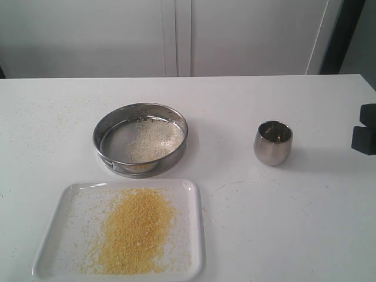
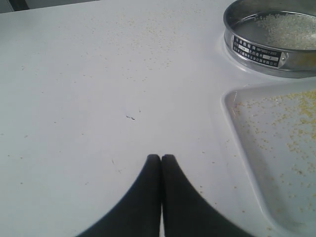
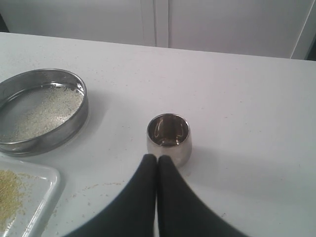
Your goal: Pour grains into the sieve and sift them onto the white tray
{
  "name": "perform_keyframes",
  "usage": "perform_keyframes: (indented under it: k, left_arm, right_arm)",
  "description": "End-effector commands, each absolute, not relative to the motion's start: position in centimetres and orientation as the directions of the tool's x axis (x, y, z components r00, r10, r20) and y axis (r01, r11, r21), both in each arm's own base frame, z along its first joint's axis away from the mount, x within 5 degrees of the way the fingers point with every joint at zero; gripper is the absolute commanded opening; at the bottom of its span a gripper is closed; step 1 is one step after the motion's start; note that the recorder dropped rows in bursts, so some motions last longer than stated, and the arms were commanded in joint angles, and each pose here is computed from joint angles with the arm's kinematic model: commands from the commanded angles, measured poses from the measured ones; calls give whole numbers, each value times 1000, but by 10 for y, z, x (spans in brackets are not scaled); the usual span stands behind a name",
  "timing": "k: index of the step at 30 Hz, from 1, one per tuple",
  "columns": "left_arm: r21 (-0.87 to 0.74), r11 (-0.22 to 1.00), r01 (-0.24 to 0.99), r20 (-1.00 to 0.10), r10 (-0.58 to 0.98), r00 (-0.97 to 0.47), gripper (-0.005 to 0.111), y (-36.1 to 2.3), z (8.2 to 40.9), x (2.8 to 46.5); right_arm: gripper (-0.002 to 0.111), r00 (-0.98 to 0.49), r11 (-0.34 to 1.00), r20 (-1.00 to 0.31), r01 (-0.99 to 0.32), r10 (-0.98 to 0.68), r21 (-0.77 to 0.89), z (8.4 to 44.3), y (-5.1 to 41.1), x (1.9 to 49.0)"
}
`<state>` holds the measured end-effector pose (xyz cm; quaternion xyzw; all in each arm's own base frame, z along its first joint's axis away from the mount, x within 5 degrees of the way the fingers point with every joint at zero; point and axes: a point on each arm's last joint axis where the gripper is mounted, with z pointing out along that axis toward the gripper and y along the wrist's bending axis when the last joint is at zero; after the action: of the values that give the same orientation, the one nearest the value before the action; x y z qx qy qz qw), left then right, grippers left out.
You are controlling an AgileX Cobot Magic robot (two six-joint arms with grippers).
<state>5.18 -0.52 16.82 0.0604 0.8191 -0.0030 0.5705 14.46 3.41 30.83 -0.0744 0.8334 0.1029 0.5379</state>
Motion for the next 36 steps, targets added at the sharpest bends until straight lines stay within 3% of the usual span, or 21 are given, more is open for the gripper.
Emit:
perform_keyframes:
  k: [1, 8, 26, 36]
  left_arm:
    - [53, 994, 100, -934, 85, -347, 0, -5, 166, 51]
    - [53, 994, 100, -934, 85, -347, 0, -5, 166, 51]
    - [53, 994, 100, -934, 85, -347, 0, -5, 166, 51]
    - [53, 994, 100, -934, 85, -347, 0, -5, 166, 51]
  right_arm:
    - [0, -404, 969, -915, -228, -11, 90, 308, 33, 145]
    - [0, -353, 979, -934, -165, 54, 119, 317, 26, 132]
    - [0, -298, 978, -953, -182, 45, 103, 327, 20, 92]
    - [0, -262, 981, -965, -183, 19, 69, 296, 15, 69]
